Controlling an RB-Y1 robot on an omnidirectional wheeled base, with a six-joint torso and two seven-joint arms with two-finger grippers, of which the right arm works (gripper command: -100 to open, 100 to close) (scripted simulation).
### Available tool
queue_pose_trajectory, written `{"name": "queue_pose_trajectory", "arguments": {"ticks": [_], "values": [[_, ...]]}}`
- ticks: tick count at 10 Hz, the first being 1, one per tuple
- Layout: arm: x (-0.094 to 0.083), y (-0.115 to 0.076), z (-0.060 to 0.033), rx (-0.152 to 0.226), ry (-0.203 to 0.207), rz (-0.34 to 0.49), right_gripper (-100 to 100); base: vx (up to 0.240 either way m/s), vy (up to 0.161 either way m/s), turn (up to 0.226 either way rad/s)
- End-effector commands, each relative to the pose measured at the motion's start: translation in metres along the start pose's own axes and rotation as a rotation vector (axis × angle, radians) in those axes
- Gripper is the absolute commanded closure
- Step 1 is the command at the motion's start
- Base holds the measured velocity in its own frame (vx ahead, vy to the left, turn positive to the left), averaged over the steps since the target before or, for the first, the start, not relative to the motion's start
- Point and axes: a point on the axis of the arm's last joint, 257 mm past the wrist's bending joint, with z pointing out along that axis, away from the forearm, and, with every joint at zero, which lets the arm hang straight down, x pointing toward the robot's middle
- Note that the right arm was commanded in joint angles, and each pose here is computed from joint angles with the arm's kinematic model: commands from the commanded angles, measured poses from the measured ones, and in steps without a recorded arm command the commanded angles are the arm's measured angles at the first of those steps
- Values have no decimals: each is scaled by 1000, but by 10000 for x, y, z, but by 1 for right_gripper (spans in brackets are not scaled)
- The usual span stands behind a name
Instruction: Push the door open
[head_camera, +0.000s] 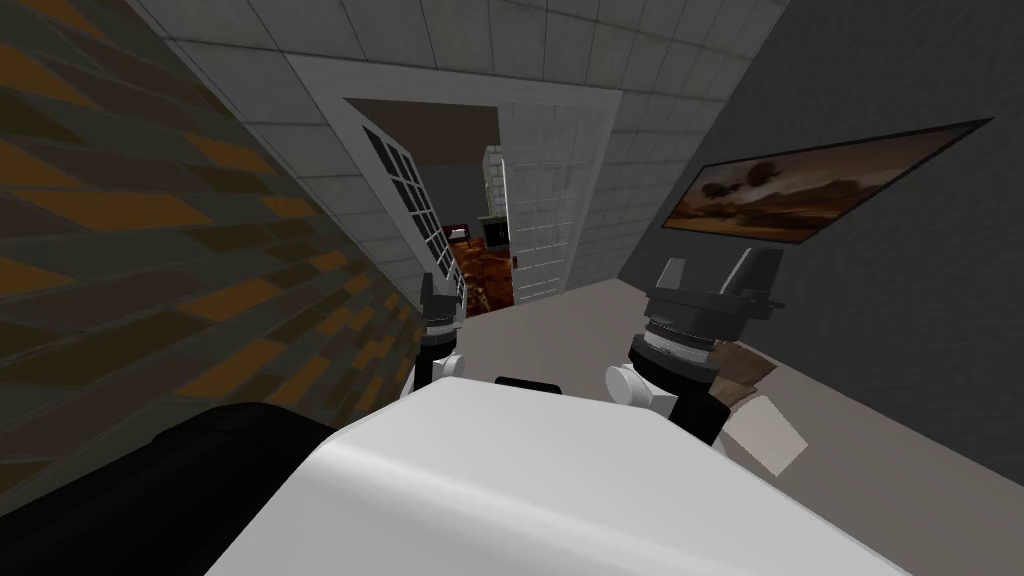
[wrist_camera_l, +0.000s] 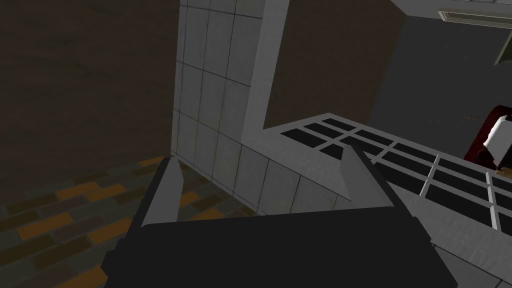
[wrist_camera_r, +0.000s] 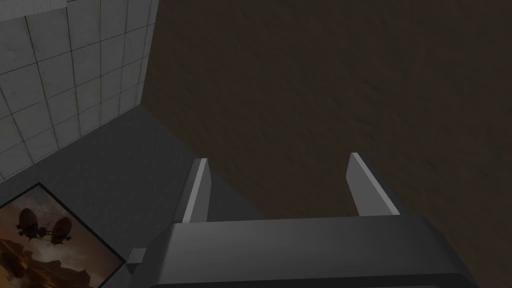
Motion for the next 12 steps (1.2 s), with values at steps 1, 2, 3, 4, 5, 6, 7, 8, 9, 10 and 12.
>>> {"name": "queue_pose_trajectory", "arguments": {"ticks": [1, 2, 3, 4, 5, 6, 7, 8, 9, 10, 12], "values": [[-12, -133, -48, 24, 6, -29, -100, 44, 4, 151], [-18, -182, -66, 33, 8, -40, -100, 69, 5, 222], [-31, -281, -105, 50, 13, -62, -100, 81, -1, 201], [-48, -385, -147, 69, 17, -86, -100, 87, 13, 251], [-62, -455, -176, 82, 19, -102, -100, 90, 15, 147], [-76, -523, -206, 94, 22, -118, -100, 75, 12, 130], [-92, -591, -236, 107, 24, -135, -100, 66, -5, 159], [-108, -659, -267, 119, 27, -152, -100, 63, -12, 135], [-128, -733, -302, 133, 30, -170, -100, 65, -5, 158], [-153, -815, -343, 149, 32, -191, -100, 67, -1, 177], [-206, -977, -426, 180, 38, -234, -100, 73, -4, 179]]}}
